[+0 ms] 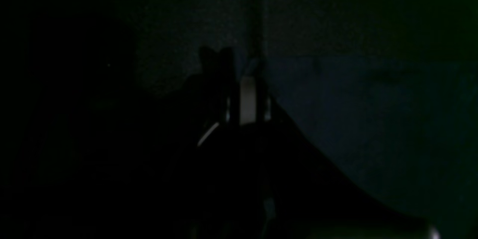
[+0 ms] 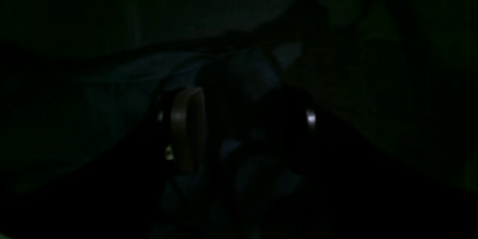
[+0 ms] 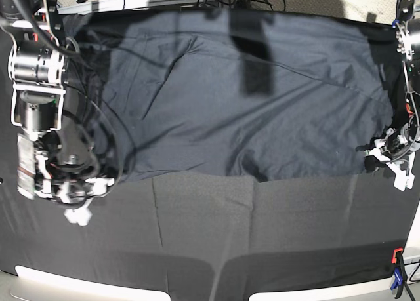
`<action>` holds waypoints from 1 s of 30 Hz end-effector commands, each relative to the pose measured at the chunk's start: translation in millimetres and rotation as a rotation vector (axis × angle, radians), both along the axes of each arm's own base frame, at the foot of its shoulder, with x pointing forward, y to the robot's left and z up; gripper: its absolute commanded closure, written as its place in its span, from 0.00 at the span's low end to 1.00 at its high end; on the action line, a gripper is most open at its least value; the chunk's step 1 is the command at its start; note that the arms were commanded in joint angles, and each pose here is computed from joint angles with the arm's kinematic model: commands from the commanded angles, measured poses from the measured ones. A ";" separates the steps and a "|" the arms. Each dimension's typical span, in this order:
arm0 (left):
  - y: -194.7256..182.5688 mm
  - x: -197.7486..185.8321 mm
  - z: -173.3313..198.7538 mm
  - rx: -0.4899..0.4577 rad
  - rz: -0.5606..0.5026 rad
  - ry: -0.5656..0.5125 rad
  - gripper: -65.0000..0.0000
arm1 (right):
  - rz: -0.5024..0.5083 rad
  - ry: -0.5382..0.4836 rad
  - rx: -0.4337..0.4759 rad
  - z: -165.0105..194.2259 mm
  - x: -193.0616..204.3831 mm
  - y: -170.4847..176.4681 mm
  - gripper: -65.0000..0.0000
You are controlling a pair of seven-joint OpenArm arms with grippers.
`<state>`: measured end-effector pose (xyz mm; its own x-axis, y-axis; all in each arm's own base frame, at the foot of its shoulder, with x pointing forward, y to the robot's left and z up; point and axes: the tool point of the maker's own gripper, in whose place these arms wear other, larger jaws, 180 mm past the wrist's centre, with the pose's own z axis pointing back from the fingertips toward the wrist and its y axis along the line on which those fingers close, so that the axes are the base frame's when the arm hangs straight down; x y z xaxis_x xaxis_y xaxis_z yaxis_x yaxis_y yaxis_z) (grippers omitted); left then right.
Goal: Layout the t-shirt on the table in an organized manner, then fold the t-shirt properly
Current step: 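Grasp the shirt's hem corners with both grippers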
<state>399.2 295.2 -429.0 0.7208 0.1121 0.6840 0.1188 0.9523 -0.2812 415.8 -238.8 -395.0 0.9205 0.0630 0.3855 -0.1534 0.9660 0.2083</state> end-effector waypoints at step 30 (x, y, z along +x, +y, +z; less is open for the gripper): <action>1.1 7.7 8.9 0.008 -0.008 -0.021 1.00 | -0.063 -0.222 -0.097 -18.0 30.8 -30.2 0.44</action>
<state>400.9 289.6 -429.7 0.7126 0.1200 0.6912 0.1222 0.9490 -0.2907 441.9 -263.8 -420.6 0.8194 0.0430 0.5717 -0.1215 0.9876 0.0999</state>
